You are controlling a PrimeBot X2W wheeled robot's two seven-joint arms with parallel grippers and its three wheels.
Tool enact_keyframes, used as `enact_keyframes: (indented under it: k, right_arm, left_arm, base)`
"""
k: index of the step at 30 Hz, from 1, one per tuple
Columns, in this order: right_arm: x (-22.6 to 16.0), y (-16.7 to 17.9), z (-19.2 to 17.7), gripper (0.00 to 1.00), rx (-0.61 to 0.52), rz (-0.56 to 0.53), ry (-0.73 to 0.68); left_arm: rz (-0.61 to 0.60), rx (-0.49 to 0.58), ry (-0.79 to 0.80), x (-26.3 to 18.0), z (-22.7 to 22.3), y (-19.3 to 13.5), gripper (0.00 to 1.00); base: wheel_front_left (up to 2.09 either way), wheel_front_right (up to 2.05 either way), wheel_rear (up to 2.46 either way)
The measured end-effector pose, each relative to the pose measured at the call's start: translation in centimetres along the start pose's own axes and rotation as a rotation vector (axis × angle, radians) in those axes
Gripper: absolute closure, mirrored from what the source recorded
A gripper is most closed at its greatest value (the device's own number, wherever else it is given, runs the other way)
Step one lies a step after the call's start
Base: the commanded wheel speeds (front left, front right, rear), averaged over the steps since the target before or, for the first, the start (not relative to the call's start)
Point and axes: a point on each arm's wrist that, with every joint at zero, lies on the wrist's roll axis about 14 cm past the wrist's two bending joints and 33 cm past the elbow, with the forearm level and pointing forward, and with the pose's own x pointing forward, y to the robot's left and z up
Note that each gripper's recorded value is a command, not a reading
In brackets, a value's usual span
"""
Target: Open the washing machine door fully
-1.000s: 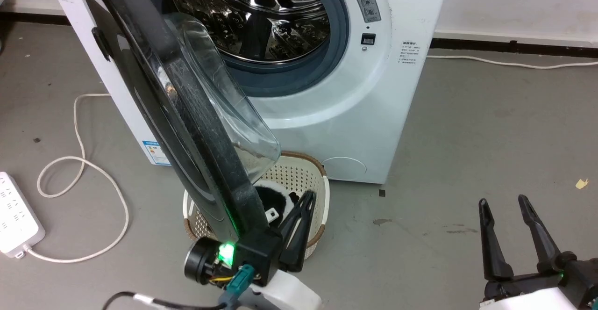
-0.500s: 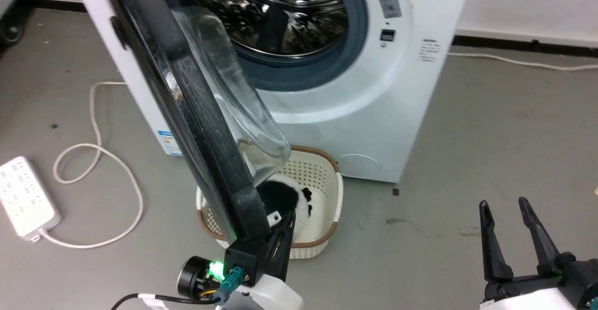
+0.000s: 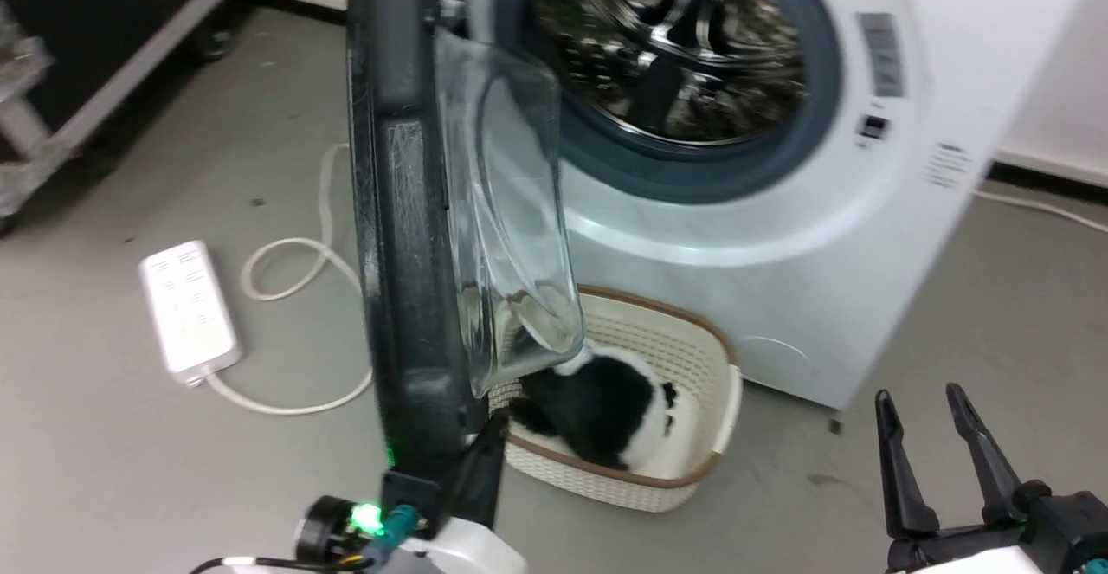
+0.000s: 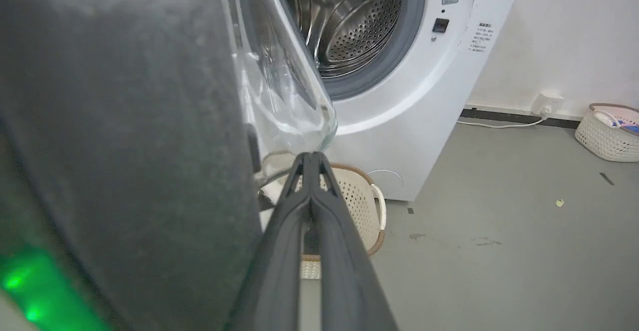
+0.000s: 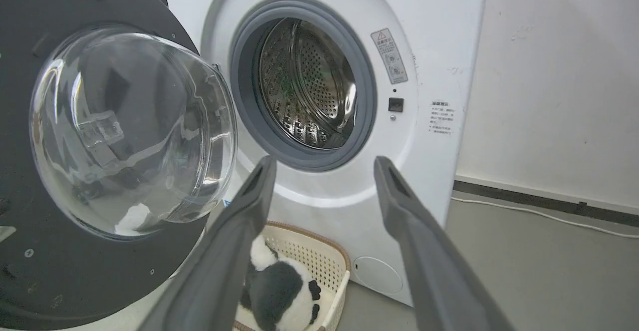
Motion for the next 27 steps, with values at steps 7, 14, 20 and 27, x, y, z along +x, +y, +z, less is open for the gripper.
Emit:
enact_keyframes:
  k: [7,14,20,27]
  right_arm:
    - [1.8,4.0,-0.7,0.00,0.032,0.123,0.011]
    - [2.8,5.3,-3.0,0.00,0.039,0.171,0.060]
    - [3.3,4.2,-5.6,0.00,0.035,0.153,0.115]
    - [3.8,2.2,-7.4,0.00,0.021,0.105,0.145]
  left_arm:
    - [0.186,0.001,-0.024,-2.5,0.9,6.1,1.00]
    - [0.355,0.026,-0.005,-3.6,1.2,12.7,1.00]
    - [0.509,0.059,0.044,-3.8,1.3,19.5,1.00]
    - [0.694,0.082,0.057,-4.4,2.1,27.2,1.00]
  base:
    - [0.00,0.00,0.00]
    - [0.00,0.00,0.00]
    - [0.00,0.00,0.00]
    - [0.00,0.00,0.00]
